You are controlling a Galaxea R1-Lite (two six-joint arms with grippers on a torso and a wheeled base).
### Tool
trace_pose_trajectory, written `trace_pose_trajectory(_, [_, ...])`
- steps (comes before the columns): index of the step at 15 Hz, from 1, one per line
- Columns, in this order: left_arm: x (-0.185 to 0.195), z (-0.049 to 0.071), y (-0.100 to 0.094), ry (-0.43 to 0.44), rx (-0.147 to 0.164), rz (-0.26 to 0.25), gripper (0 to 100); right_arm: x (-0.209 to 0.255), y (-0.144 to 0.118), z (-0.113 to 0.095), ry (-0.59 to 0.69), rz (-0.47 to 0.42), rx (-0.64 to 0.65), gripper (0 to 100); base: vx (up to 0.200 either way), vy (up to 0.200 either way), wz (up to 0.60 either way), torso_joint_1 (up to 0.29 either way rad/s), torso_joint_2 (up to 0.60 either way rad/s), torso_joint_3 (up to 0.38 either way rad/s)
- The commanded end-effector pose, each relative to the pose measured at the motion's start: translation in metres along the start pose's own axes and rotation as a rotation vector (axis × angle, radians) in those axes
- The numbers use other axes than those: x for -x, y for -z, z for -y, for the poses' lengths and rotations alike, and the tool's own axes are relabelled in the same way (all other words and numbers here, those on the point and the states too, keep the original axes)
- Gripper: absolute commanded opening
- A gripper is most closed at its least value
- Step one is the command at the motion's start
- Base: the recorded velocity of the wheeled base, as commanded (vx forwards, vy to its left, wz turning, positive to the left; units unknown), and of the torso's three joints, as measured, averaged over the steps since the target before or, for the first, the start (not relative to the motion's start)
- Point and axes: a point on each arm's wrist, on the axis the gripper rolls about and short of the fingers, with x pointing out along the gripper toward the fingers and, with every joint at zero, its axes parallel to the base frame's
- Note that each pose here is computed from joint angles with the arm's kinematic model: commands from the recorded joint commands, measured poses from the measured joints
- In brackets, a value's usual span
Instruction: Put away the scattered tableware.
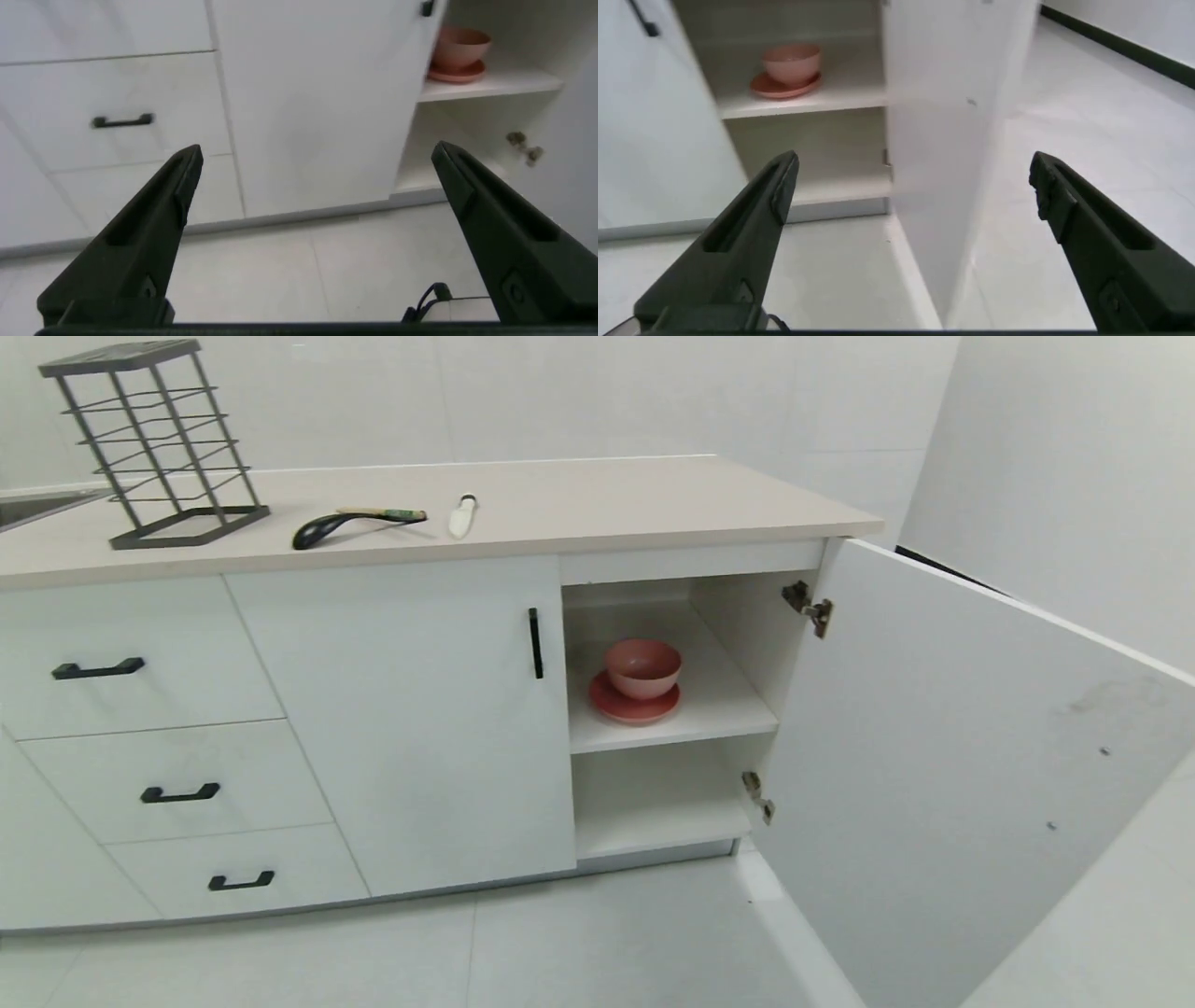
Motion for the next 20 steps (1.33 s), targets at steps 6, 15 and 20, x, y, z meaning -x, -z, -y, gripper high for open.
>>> trace_pose_trajectory(6, [0.0,0.0,0.0,0.0,0.002,0.0,100,-0.0004,-0.0002,0.0,-0.001,-0.005,0.003,100,0.0,-0.1,-0.1,0.001,0.0,0.004])
trace_pose_trajectory(15, [0.0,0.0,0.0,0.0,0.002,0.0,100,-0.0004,-0.0002,0.0,-0.001,-0.005,0.004,100,0.0,-0.2,0.0,0.002,0.0,0.001])
trace_pose_trajectory(20, [0.0,0.0,0.0,0.0,0.002,0.0,100,-0.0004,-0.0002,0.0,-0.001,-0.005,0.004,100,0.0,-0.2,0.0,0.0,0.0,0.003])
